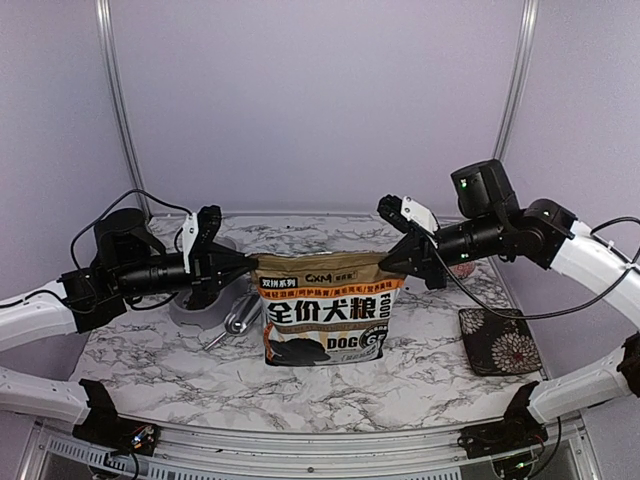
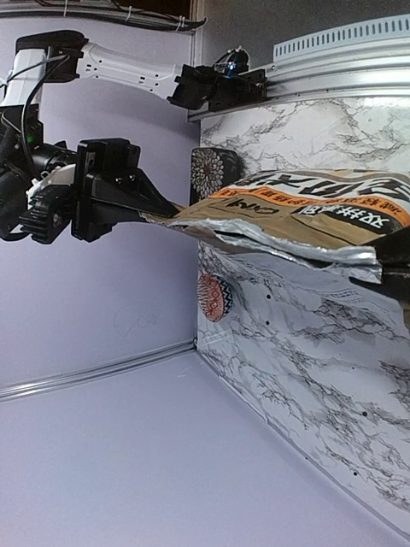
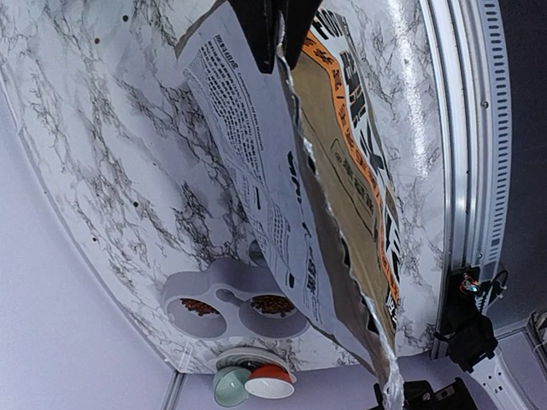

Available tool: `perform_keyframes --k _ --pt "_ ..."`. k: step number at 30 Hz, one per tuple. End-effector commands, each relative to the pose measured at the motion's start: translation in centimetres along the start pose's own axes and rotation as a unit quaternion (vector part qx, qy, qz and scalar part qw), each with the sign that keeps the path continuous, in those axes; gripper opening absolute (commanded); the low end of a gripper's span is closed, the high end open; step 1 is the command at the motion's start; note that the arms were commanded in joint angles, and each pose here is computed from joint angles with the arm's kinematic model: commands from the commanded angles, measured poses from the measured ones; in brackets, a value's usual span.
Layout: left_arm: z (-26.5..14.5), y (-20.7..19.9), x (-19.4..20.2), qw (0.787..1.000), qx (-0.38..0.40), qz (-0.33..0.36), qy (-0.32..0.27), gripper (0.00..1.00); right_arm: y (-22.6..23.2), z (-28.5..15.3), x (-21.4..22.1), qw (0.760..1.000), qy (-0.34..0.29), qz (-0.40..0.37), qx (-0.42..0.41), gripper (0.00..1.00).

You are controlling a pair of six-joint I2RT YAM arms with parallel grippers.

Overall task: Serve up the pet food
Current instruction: Close the seal on the pet food bag with both arms, then press the seal on the pet food bag.

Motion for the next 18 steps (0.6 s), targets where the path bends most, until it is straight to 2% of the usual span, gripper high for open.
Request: perform_keyframes --k 1,7,8,12,15,18 --pt "-0.6 2.0 -4.1 0.998 -0.028 0.01 -0.048 0.0 0.3 -4.2 -3.5 0.999 -0.042 0.026 0.021 0.0" --pt "-0.7 2.0 -5.0 0.998 -0.019 0.008 -0.056 0.0 1.2 -4.7 -3.1 0.998 -0.049 0.043 0.006 0.0" --pt "-0.8 1.9 -5.2 0.998 -0.016 0.014 -0.055 0.05 1.2 -4.8 -3.0 0.998 -0.052 0.043 0.006 0.0" --pt "-0.7 1.0 -5.3 0.999 0.023 0.007 -0.023 0.36 1.5 -5.0 -3.1 0.997 -0.066 0.036 0.003 0.0" --pt "-0.3 0.4 -6.1 0.999 0.043 0.007 -0.011 0.49 1.9 -4.8 -3.2 0.997 -0.067 0.029 -0.009 0.0" --pt "0.3 0.0 -7.4 0.998 0.052 0.014 -0.015 0.57 2.1 -4.1 -3.2 0.998 -0.061 0.022 -0.012 0.0"
Point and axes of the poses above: each gripper's point midway between its finger pads, its own z axis out along the fingers, its own y axis along the line the jaws close on, x = y × z, the point moved 1 cm from there along -z, back along the fingers, and after that the axes turned 11 degrees about z, right-handed, at the moved point
